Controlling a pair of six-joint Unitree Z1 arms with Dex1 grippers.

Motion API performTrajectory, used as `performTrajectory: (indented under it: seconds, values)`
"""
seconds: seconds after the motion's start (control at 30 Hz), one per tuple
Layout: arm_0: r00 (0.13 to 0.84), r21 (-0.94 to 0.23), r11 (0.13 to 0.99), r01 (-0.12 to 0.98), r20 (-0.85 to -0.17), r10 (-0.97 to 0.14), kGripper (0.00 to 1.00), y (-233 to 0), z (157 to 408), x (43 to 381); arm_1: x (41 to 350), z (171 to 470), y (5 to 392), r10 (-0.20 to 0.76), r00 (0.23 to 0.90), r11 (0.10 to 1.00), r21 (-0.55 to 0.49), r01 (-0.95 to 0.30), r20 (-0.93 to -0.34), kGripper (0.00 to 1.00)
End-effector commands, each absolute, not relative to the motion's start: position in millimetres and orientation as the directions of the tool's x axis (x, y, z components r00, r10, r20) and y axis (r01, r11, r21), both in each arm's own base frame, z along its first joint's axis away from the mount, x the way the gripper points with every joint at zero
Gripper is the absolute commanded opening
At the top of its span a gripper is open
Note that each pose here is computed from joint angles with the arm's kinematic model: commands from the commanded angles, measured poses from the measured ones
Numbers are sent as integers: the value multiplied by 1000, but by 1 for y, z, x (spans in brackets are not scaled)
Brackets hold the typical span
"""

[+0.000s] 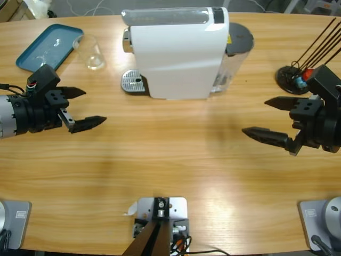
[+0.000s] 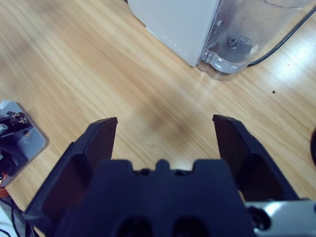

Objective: Pour coffee

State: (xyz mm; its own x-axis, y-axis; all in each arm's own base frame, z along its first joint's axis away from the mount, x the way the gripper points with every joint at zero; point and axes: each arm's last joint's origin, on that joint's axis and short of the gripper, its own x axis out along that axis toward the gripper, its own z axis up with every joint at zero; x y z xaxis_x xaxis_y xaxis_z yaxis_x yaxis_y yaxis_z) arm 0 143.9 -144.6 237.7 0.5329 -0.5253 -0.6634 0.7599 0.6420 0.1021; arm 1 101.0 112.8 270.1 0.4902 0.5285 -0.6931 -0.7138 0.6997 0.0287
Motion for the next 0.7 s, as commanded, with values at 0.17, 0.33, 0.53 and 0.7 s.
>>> performTrajectory:
  seconds: [0.17,0.33,0.53,0.7]
  values:
    - [492,82,625,776,-698,-519,904,-145,225,140,101,259,114,495,466,704,25,-709,-733,839]
    - [525,-142,754,642,-635,-566,898,-142,240,154,100,260,113,497,470,705,24,-709,-729,839]
    - [392,-527,667,527,-546,-741,909,-123,307,179,97,265,110,508,477,704,27,-709,-717,841]
    - [276,-756,505,416,-425,-862,861,-115,317,230,94,270,105,520,491,723,53,-689,-699,865]
